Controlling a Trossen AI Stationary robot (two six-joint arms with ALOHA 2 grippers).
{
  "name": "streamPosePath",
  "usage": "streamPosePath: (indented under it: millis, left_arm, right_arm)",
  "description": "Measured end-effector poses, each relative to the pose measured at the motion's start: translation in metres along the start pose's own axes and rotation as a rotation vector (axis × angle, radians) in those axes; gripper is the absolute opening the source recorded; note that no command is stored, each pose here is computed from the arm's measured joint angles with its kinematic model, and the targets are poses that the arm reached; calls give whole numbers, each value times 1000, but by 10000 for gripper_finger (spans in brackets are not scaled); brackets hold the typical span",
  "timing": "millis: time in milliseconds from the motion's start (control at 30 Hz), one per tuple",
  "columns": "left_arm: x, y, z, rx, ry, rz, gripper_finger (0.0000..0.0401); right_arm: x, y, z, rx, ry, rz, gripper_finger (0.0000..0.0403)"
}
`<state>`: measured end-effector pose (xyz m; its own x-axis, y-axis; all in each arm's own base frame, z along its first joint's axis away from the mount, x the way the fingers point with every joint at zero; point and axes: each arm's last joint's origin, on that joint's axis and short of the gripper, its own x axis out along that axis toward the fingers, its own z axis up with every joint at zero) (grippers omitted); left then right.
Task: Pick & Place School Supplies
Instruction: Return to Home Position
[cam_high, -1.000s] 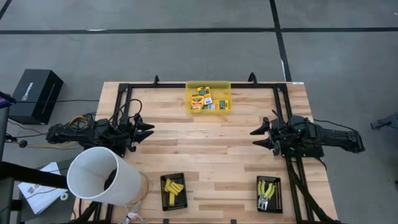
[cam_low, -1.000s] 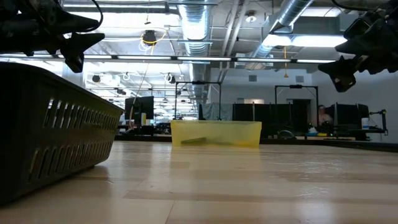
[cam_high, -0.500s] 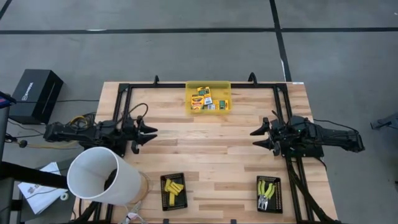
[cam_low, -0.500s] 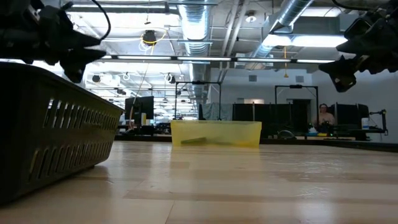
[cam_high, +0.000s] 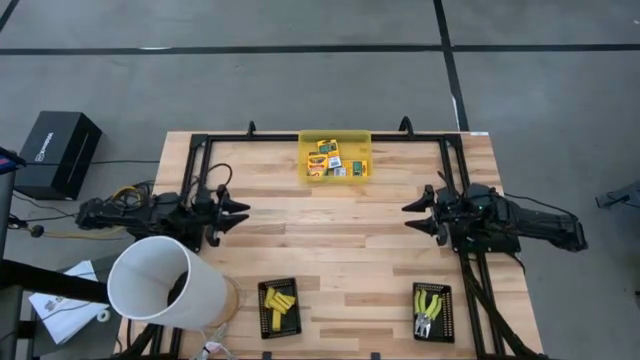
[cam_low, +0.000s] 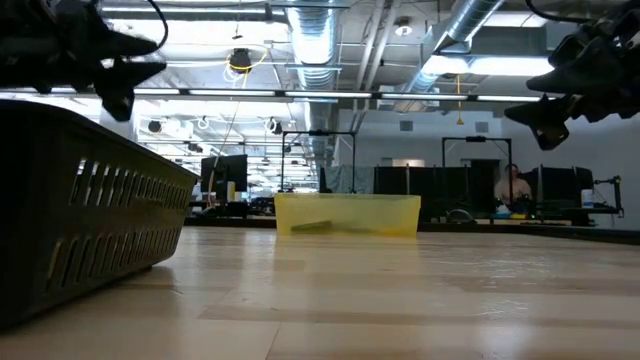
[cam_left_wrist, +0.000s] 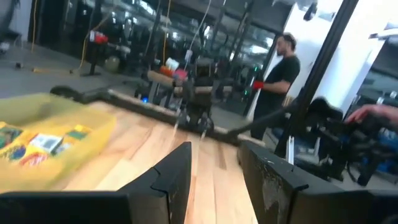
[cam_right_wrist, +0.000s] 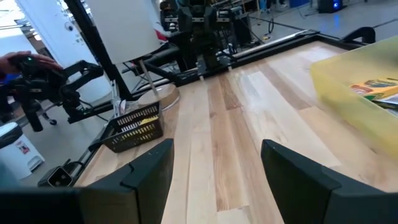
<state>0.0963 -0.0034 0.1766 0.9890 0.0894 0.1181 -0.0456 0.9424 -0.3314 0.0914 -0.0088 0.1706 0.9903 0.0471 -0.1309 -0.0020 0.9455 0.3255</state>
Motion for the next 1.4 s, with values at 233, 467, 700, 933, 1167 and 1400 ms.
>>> streamPosePath:
  millis: [233, 467, 700, 933, 1167, 1400]
  left_arm:
    - [0, -2, 6, -12, -64, -20, 135]
    - [0, -2, 7, -13, -69, -21, 135]
    - [0, -2, 7, -13, -72, -22, 135]
    - [0, -2, 7, -13, -70, -22, 135]
    - [2, -2, 5, -10, -51, -16, 135]
    - [4, -1, 2, -3, -14, -4, 135]
  right_arm:
    - [0, 0, 0, 1, -2, -4, 233]
    - [0, 0, 0, 0, -4, -4, 233]
    - [0, 0, 0, 0, -4, -3, 233]
    - [0, 0, 0, 0, -4, -3, 233]
    - [0, 0, 0, 0, -4, -3, 233]
    - [0, 0, 0, 0, -4, -3, 233]
